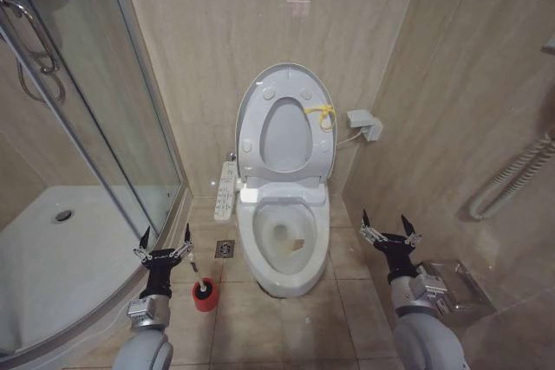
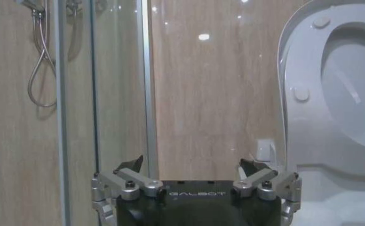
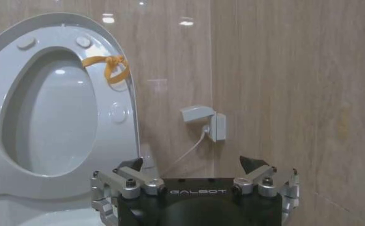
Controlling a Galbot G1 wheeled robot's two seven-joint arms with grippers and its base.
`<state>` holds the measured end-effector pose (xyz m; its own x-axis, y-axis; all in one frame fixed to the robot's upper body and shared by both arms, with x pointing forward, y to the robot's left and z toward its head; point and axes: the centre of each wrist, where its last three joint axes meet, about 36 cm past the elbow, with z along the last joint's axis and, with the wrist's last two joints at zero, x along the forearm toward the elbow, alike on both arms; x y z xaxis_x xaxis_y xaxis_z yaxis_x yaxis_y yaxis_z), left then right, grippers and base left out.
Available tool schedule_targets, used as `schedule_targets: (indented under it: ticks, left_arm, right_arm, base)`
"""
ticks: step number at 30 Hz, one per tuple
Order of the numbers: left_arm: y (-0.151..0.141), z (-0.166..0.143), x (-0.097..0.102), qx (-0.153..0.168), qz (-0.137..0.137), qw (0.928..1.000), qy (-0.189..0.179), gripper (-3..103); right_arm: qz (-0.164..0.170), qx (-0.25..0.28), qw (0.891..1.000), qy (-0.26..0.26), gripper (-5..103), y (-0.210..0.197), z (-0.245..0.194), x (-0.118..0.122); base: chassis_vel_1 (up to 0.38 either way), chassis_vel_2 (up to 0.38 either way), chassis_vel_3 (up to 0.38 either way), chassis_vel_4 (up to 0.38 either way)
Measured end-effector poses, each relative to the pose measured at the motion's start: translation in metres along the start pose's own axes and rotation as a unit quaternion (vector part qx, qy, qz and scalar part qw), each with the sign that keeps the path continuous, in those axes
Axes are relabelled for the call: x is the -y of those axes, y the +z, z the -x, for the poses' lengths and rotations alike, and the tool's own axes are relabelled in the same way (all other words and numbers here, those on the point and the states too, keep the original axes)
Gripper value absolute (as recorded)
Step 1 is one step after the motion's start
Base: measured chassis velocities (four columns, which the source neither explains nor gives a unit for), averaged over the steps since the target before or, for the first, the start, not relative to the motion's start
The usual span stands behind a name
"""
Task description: Open the toilet lid, clean the toilet bowl with a toilet brush, close the toilet lid, and flush.
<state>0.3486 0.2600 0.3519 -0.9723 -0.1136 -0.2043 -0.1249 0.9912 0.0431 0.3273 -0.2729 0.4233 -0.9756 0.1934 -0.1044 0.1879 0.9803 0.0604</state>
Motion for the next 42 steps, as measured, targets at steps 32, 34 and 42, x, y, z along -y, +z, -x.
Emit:
schedule_targets:
  ticks: [32,34,42]
  left_arm:
    - [0.119,-0.041,0.001,-0.076,0.05,0.9958,0.004,93]
    - [0.139,-0.043,-0.003,-0.087,0.055,0.9947,0.001,93]
    - [0.171,-0.03,-0.004,-0.098,0.046,0.994,0.014,66]
  right_arm:
    - [0.0,0.0,1.0,0.0,100,0.0,0.0,0.0]
    - [0.0,0.0,1.0,0.0,100,0.0,0.0,0.0]
    - [0.0,0.0,1.0,0.0,100,0.0,0.0,0.0]
  base:
    - [-0.02,0.019,0.019,-0.025]
    - [0.0,0.0,0.0,0.0]
    - [0.0,0.0,0.0,0.0]
